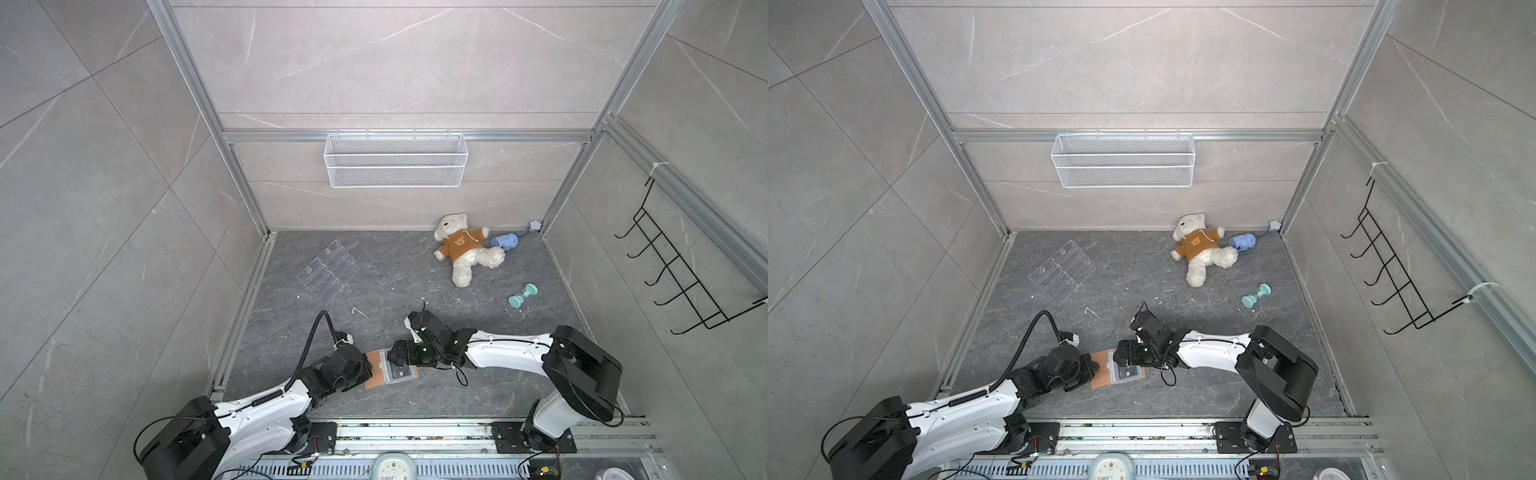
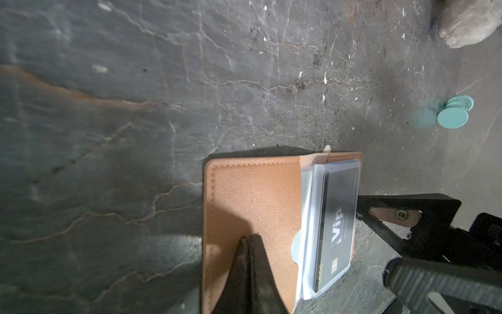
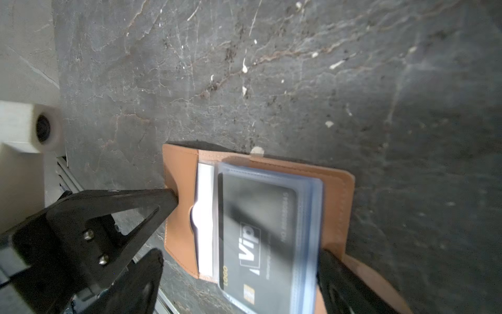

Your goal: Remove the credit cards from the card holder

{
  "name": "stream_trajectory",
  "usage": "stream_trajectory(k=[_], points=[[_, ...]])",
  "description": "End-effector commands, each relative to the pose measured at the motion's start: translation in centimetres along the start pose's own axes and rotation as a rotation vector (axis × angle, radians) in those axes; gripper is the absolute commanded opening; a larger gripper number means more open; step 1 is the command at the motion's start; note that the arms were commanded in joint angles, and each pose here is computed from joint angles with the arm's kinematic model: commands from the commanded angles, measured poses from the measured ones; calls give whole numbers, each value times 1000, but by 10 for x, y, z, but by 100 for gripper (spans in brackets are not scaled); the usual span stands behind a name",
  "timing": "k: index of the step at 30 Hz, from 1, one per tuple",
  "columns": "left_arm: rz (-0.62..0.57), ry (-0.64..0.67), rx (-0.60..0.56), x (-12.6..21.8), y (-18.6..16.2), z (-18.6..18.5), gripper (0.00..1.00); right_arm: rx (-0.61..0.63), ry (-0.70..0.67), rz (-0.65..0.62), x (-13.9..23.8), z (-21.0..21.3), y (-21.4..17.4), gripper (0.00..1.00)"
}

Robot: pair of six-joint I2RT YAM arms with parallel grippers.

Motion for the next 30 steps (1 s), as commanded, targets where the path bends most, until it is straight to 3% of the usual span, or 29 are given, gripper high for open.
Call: stream_trajectory(k=[1, 22, 30], points=[[44, 35, -21, -3, -12, 11, 0, -12, 51, 77, -4, 5, -14, 90], [49, 34, -31, -4, -13, 9, 0, 2, 124, 60, 8, 26, -8, 89], [47, 34, -32, -4, -13, 9, 0, -25, -21, 33, 10, -1, -4, 89]])
Point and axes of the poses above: each gripper's point midway between its finger pads, its own x axis back along the fingers, its own z axis along the line the jaws close on, y = z × x, the point moved 4 cm from there along x, back along the fingers, and after that the axes turned 13 degrees about -x, right-handed, at the moved point
